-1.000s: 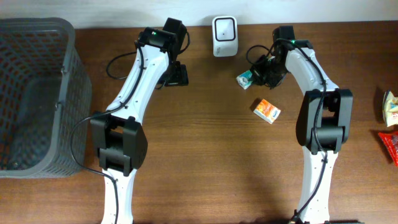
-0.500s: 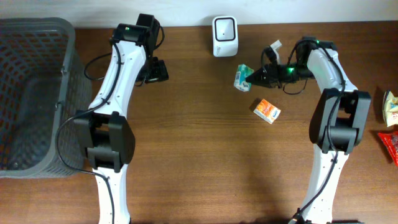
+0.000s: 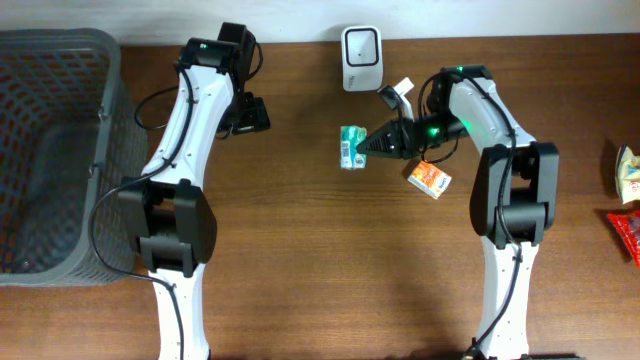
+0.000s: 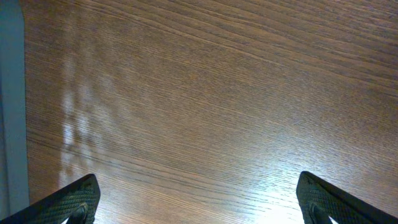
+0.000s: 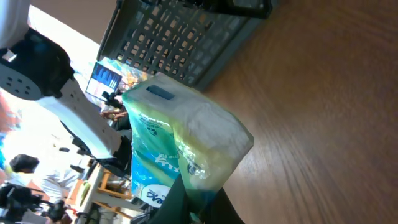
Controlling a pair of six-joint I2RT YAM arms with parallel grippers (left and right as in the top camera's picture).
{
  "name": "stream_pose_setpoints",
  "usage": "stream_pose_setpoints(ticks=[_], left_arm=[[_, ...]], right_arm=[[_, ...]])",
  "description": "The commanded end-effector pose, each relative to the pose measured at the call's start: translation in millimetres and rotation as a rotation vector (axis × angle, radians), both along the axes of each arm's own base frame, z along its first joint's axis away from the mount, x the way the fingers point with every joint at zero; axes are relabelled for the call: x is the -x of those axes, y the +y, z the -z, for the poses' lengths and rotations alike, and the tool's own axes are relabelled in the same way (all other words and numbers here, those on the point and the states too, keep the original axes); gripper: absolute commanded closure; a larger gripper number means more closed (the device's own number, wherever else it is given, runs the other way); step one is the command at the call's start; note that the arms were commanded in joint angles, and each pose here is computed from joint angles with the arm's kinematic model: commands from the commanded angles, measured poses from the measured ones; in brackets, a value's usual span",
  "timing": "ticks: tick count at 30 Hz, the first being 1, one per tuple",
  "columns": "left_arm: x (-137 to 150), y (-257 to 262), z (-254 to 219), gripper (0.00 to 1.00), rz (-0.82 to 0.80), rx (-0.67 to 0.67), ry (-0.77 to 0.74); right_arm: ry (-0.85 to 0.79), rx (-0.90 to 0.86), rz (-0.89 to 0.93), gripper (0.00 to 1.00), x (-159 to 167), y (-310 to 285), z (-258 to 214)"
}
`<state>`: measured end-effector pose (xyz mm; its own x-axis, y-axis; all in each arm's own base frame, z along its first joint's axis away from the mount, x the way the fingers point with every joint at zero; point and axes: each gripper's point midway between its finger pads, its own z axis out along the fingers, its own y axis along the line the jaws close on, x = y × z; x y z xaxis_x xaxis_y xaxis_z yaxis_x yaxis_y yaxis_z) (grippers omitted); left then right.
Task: Scan the item barcode
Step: 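Grasp the green tissue pack and lift it under the scanner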
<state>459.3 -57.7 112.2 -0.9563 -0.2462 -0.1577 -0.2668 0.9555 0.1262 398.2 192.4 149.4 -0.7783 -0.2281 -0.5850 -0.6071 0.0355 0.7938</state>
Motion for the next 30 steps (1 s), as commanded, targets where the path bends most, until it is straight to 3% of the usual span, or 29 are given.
stream_pose_setpoints(ticks=[1,10,21,22,24,25,26,30], left_arm=[[0,3,2,0.01,-0.019,0.008,0.002],[-2,3,1,0.01,-0.020,0.007,-0.009],[-2,3,1,0.01,-0.020,0.007,-0.009],[-2,3,1,0.01,-0.020,0.007,-0.009],[-2,3,1,0.01,-0.020,0.007,-0.009],[-2,3,1,0.01,-0.020,0.007,-0.009],[-2,3,1,0.01,-0.020,0.007,-0.009],[-2,3,1,0.01,-0.020,0.007,-0.009]], right_arm=[[-0.068,-0.019,-0.001,0.96,0,-1,-9],[-0.068,-0.091,0.073,0.96,-13,-9,-21],[0.115,-0.117,0.185,0.96,-48,-31,-36],[0.137,-0.070,0.184,0.96,-53,-31,-33],[0.289,0.188,0.259,0.96,-72,-38,0],[0.466,0.488,0.465,0.96,-92,-60,41],[0.546,0.634,0.607,0.96,-101,-79,58],[0.533,0.800,0.794,0.96,-117,-111,57]])
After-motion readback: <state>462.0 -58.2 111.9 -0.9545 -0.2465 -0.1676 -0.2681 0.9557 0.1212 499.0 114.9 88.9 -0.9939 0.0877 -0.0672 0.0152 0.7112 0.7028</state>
